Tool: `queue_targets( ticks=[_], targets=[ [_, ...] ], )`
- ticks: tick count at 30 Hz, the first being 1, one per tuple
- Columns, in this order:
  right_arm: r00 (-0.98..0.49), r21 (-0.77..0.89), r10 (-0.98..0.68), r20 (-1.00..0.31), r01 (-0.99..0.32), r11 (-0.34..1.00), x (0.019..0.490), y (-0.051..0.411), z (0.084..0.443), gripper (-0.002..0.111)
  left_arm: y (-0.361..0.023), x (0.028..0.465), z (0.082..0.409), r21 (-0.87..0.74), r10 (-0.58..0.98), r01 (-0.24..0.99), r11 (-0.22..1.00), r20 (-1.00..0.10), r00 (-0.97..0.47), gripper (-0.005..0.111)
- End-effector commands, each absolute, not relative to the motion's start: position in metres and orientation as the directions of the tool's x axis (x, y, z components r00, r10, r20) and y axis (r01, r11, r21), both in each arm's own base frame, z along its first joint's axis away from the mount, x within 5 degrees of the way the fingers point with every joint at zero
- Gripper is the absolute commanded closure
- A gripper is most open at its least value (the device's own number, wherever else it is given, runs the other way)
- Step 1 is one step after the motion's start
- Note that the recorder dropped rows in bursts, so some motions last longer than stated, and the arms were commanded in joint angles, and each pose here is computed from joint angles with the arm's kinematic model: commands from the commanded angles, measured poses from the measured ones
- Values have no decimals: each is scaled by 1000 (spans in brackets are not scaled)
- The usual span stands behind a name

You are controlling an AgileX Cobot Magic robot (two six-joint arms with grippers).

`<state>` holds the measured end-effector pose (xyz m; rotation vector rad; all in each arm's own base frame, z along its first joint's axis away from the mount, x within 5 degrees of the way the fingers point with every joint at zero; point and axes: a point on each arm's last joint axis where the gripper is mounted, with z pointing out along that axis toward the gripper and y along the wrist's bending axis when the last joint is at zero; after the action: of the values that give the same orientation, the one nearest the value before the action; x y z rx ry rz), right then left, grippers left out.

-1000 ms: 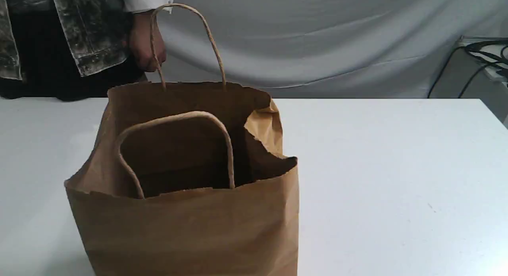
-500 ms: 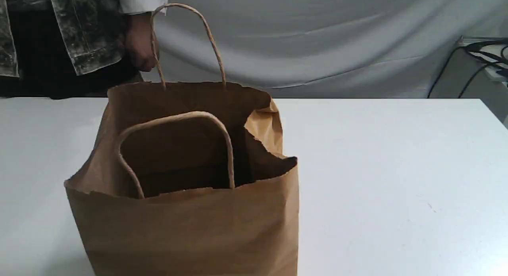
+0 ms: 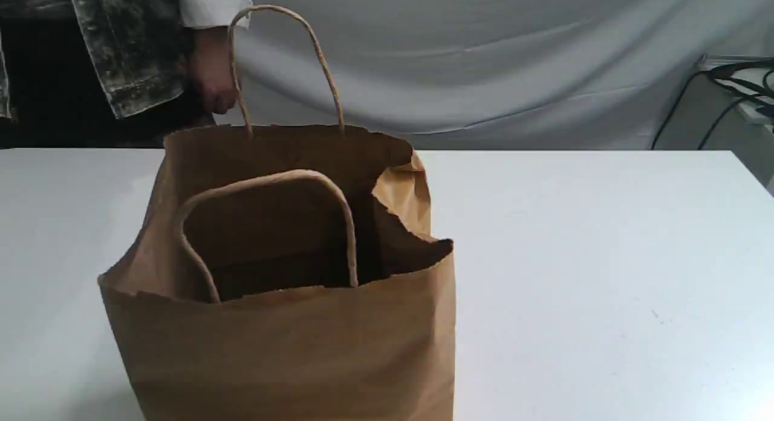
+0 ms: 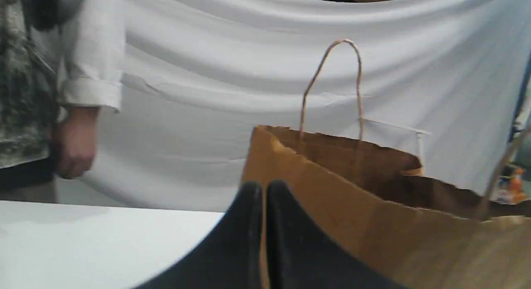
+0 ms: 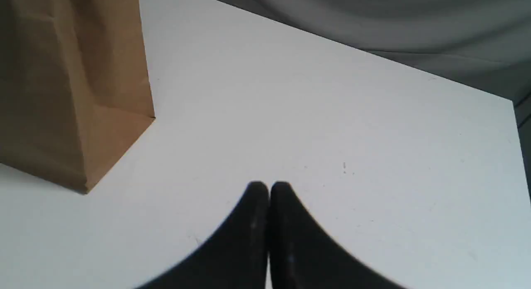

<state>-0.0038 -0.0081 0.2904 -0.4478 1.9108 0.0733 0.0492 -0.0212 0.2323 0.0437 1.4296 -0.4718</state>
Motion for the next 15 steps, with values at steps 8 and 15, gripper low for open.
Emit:
queue_targets(
  ticks=[8,15],
  targets=[
    [-302,-151,-260,-917,-341,928,-4,-8,291,108,-18,38,273,382,309,184,905,-891,333,104],
    [-302,-151,-260,-917,-341,928,-4,-8,291,108,-3,32,299,224,187,61,973,-911,368,104]
  ],
)
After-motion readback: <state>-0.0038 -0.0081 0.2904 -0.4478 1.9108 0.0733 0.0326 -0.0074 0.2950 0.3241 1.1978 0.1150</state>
